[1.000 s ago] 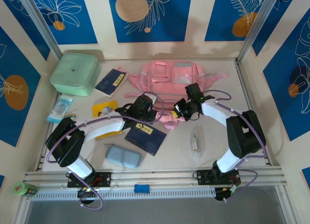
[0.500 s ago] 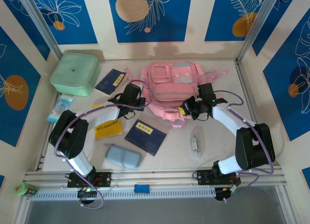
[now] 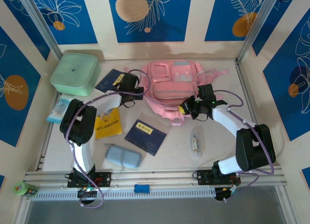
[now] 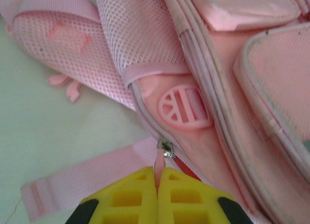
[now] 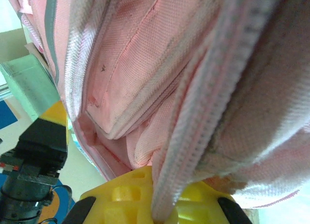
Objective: Pack books, pencil case, and school supplies into a backpack
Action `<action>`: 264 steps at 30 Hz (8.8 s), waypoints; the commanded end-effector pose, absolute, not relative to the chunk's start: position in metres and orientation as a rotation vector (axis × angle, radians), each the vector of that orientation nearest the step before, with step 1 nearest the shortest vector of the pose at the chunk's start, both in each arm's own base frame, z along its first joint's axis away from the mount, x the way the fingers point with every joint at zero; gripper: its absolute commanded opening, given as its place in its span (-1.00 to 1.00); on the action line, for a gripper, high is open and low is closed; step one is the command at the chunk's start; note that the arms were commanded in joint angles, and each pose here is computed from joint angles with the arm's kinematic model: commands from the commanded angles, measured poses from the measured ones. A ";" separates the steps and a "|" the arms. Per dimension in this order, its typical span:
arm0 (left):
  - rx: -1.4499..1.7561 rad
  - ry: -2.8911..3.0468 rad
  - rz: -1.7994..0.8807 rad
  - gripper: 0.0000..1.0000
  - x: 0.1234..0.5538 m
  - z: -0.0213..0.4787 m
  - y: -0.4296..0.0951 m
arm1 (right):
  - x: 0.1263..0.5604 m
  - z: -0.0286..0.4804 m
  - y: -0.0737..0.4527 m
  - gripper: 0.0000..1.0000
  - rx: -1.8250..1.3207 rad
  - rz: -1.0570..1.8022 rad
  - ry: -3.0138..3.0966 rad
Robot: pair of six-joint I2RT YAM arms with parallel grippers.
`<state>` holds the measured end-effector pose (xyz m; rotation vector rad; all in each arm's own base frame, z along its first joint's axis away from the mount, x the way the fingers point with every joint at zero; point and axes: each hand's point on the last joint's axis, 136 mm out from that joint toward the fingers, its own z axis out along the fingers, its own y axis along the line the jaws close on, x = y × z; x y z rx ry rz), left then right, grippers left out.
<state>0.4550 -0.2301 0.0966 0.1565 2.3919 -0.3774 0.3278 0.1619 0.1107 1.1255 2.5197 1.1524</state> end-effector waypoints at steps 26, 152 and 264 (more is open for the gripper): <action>-0.539 2.571 -0.156 0.38 0.261 0.102 -0.038 | 0.281 0.140 0.285 0.38 -0.068 0.962 2.688; -0.849 2.564 -0.538 0.06 0.243 0.012 -0.048 | 0.277 0.101 0.491 -0.04 -0.659 1.132 2.900; -0.293 1.658 -1.560 -1.00 0.314 0.331 -0.179 | 0.294 0.227 0.339 0.98 -0.344 1.847 2.475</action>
